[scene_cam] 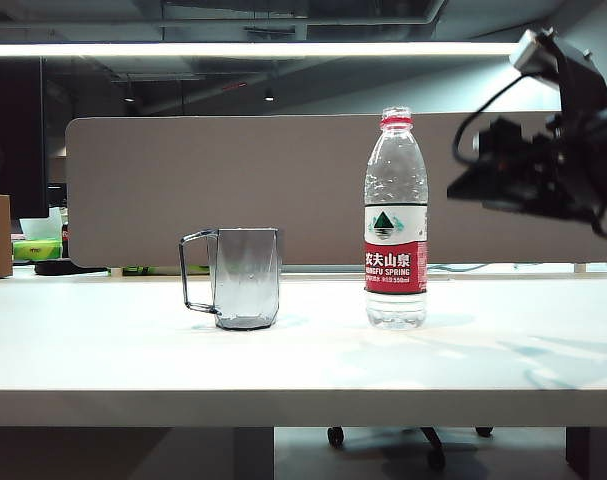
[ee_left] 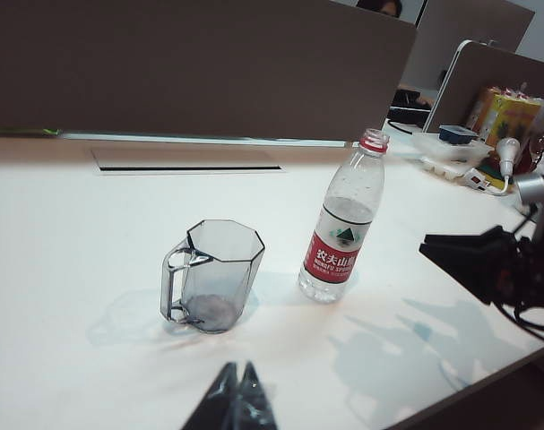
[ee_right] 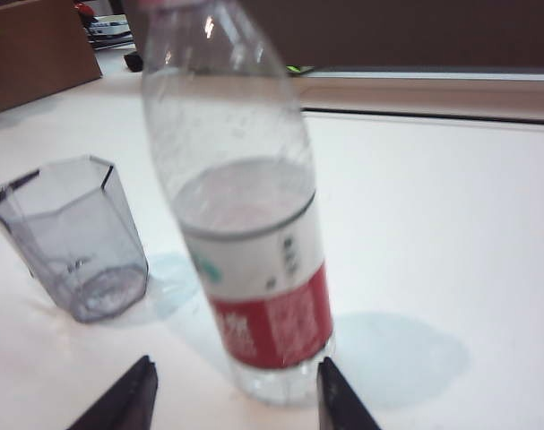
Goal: Pick up the mineral water bottle on the table and pour water into the mug until it's half full.
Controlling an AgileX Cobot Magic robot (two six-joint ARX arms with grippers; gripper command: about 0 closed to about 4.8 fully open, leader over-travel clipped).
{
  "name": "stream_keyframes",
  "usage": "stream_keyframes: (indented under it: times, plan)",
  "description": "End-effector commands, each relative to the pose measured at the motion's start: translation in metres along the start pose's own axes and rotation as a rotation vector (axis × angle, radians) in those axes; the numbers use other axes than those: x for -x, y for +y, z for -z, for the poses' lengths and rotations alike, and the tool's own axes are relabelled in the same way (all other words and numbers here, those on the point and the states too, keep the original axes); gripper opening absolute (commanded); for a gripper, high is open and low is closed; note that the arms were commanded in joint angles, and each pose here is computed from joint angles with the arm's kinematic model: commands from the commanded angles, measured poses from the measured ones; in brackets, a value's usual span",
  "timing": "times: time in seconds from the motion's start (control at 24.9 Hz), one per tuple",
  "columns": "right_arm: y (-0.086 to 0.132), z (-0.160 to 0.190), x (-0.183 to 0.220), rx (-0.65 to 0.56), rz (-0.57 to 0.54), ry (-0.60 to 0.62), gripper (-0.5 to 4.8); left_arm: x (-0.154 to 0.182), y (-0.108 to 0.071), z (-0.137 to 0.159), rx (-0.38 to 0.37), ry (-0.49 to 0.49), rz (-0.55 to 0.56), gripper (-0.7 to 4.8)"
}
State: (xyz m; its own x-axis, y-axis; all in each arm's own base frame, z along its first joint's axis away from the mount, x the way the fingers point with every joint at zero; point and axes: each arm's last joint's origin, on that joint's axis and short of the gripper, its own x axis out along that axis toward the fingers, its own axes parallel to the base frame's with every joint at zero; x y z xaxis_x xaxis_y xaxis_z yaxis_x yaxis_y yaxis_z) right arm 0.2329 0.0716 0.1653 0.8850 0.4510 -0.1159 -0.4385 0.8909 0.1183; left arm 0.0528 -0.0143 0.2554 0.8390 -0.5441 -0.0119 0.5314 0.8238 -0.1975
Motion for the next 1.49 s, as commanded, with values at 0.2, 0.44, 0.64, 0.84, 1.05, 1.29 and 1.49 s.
stream_keyframes:
  times: [0.2,0.44,0.64,0.84,1.05,1.29,1.49]
  plan:
    - [0.004,0.018,-0.002,0.063,0.093,-0.064,4.79,0.000,-0.001,-0.001,-0.022,-0.003,0.004,-0.05]
    - [-0.001,0.021,-0.034,0.063,0.082,-0.063,4.79,0.000,0.000,-0.001,-0.025,-0.004,0.000,-0.05]
    - [-0.004,0.022,-0.062,0.064,0.036,-0.062,4.79,0.000,0.000,-0.001,-0.025,-0.004,0.000,-0.05]
    - [-0.004,0.018,-0.085,0.062,-0.018,-0.077,4.79,0.000,0.000,-0.001,-0.025,-0.004,0.000,-0.05]
    - [0.002,0.020,-0.107,0.062,-0.040,-0.062,4.79,0.000,0.000,-0.001,-0.025,-0.004,0.000,-0.05]
    - [0.001,0.023,-0.116,0.061,-0.038,-0.050,3.80,0.000,0.000,-0.001,-0.025,-0.004,0.000,-0.05]
    - [0.001,0.022,-0.118,0.061,-0.039,-0.054,2.86,0.000,0.000,-0.001,-0.025,-0.003,0.000,-0.05]
